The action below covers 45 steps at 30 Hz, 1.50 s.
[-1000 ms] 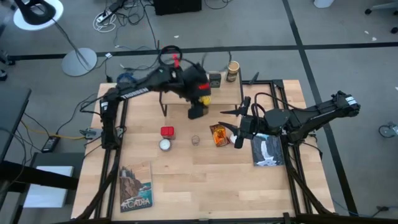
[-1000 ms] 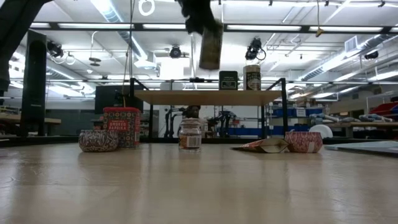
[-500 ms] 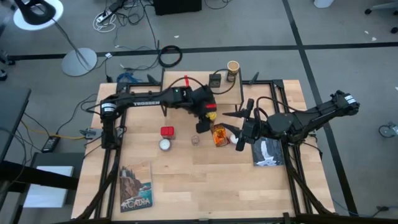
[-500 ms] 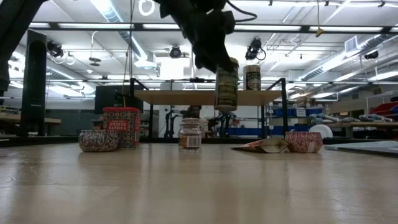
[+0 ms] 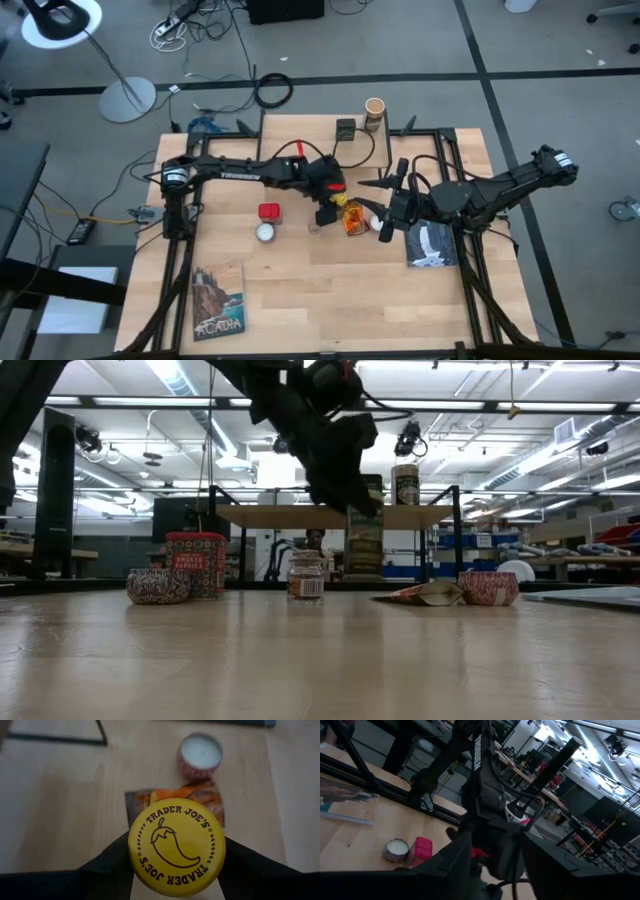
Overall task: Shelf spices
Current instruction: Remove the yellow seasoning bottle from the shelf
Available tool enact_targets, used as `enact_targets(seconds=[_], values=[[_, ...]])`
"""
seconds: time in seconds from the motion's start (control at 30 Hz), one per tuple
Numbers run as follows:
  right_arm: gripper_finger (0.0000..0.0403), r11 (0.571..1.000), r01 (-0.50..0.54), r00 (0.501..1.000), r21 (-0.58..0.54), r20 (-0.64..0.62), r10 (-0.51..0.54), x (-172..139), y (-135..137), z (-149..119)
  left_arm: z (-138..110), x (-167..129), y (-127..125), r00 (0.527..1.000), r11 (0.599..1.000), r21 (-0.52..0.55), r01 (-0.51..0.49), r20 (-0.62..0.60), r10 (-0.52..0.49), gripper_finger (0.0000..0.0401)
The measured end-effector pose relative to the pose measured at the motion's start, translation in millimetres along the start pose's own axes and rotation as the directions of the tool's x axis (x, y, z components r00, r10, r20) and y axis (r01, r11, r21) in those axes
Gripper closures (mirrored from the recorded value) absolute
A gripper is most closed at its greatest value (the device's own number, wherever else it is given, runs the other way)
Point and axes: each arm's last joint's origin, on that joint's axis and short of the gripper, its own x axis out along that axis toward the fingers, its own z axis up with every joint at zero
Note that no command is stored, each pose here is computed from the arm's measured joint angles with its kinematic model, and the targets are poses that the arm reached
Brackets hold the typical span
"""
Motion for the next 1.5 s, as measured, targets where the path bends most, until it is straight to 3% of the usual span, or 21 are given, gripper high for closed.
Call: enact_targets(seconds=[0.63,1.17,1.5], values=[[0.023,1.0,0.0,1.0,0.001,0.0,0.0,0.2,-0.2,-0.1,-24.9,18.6,-17.1,1.0,0.999,0.033,0.022,0.009,-0.022,0.0184],[0.023,1.0,-0.001,1.0,0.002,0.001,0.001,0.2,-0.1,-0.1,-21.8,20.7,-25.2,0.998,1.0,0.007,0.024,0.05,-0.024,0.0154],[0.023,1.0,-0.001,1.0,0.002,0.001,0.001,0.2,-0.1,-0.1,-20.7,20.2,-33.3,0.998,1.0,0.023,0.001,0.06,-0.003,0.0111]])
